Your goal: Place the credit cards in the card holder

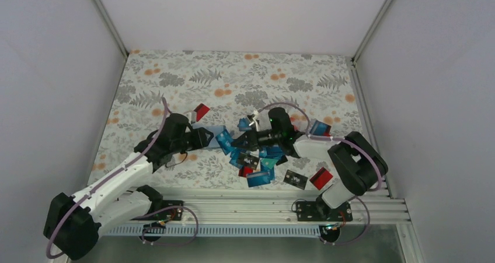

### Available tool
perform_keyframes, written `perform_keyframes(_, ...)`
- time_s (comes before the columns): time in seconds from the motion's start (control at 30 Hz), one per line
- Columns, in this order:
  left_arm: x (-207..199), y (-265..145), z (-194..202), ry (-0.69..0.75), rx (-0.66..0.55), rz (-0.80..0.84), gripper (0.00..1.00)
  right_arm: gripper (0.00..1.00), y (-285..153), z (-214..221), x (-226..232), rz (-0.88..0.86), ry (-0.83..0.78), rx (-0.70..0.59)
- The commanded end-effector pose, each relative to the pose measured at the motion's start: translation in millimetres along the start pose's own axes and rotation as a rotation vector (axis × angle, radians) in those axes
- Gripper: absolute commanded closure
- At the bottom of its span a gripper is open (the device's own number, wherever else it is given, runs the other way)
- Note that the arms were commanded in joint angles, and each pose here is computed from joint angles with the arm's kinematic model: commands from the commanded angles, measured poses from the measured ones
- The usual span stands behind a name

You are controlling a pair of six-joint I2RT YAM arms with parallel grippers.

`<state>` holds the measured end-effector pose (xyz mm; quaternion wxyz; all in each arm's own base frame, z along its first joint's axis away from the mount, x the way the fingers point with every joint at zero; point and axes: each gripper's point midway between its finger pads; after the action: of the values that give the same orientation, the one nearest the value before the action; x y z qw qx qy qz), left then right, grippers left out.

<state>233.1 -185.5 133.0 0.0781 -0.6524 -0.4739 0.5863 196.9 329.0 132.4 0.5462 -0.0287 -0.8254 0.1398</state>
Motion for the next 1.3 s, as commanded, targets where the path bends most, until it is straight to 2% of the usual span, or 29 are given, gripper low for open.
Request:
perform_keyframes(0.0,0,-2,-15,0.005,-0.016,0.029,0.52,0.96,3,-14,-9,-0.014,-0.011,0.035)
perform_keyframes(0.23,43,12,-35,-0.05,-0.009,-0.098,0.58,0.96,26,-33,-35,-0.014,0.019,0.084)
perform_keyframes(0.6,87,28,-49,-0.122,-0.013,-0.194,0.63,0.96,49,-46,-72,0.022,0.057,0.138)
perform_keyframes(1.27,137,39,-40,-0.218,0.015,-0.287,0.65,0.96,65,-53,-90,0.006,0.067,0.183)
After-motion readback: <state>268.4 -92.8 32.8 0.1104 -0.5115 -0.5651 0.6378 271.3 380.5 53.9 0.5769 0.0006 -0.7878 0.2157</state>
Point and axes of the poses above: each gripper's point midway between its finger pads, its own y axis out along the fingers, its own x axis along the line the jaws close on, z = x × y, and after that the axes turned 13 degrees about -y, right-handed
